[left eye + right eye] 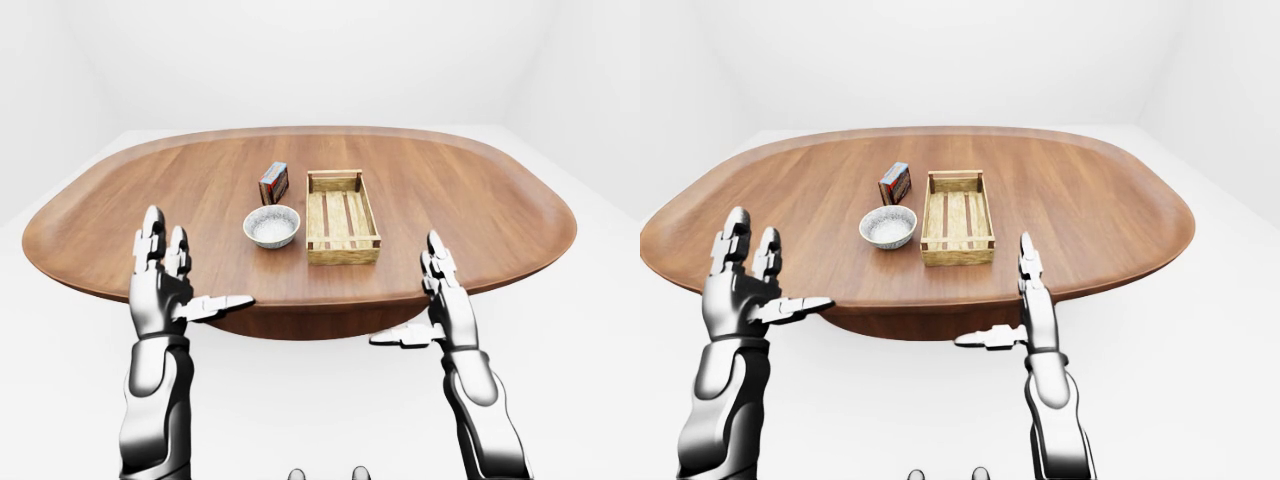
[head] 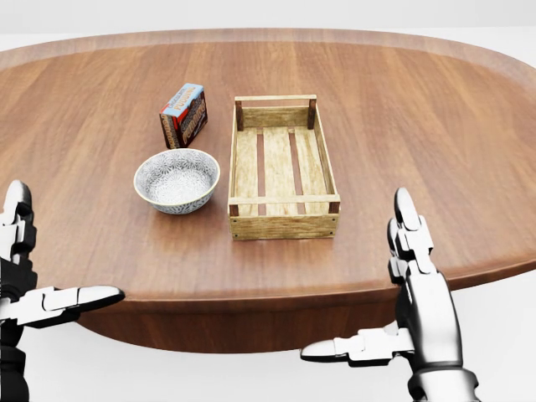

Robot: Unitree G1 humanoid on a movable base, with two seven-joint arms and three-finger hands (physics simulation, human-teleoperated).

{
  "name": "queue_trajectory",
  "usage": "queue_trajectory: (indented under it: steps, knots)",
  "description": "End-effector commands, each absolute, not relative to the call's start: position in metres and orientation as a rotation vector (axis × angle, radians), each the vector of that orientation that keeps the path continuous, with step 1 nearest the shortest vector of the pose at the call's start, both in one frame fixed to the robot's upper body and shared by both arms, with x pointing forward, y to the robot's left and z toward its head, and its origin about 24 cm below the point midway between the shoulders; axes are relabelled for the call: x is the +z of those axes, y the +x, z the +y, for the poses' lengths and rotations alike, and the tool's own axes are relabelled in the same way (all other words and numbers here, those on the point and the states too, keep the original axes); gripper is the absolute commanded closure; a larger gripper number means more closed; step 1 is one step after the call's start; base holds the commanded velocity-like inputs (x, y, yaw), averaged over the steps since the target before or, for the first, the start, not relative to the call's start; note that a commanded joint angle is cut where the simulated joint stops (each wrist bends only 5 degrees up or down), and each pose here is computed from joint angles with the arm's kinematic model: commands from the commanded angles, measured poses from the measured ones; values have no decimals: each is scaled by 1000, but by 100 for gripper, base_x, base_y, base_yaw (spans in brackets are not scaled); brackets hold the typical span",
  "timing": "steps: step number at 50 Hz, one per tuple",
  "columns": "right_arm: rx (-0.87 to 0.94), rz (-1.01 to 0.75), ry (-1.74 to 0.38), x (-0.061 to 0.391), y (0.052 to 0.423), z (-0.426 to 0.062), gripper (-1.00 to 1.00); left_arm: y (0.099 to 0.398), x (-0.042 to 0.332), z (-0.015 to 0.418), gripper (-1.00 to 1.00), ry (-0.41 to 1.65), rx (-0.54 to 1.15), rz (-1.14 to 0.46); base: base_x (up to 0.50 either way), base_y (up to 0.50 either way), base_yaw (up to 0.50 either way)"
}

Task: Pick up the bowl on the left and put it in the tray.

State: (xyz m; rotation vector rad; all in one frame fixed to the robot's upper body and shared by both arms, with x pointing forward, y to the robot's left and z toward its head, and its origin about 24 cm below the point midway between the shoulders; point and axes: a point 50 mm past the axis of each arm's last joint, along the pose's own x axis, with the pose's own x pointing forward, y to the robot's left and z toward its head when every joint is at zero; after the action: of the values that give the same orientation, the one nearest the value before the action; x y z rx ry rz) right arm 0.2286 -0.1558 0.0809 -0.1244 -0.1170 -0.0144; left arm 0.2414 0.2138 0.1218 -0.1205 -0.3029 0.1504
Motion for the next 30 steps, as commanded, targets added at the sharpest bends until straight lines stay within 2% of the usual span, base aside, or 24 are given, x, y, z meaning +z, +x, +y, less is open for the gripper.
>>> queue_trajectory:
  steps: [1, 14, 30]
  knots:
    - [10, -355, -178, 136, 196, -141, -100, 236, 140, 224, -100, -133, 182, -385, 0, 0, 0]
    - [36, -545, -219, 176, 164, -128, -100, 233, 147, 229, -100, -140, 196, -417, 0, 0, 0]
    - [20, -562, -230, 179, 162, -131, -100, 230, 151, 232, -100, -146, 205, -438, 0, 0, 0]
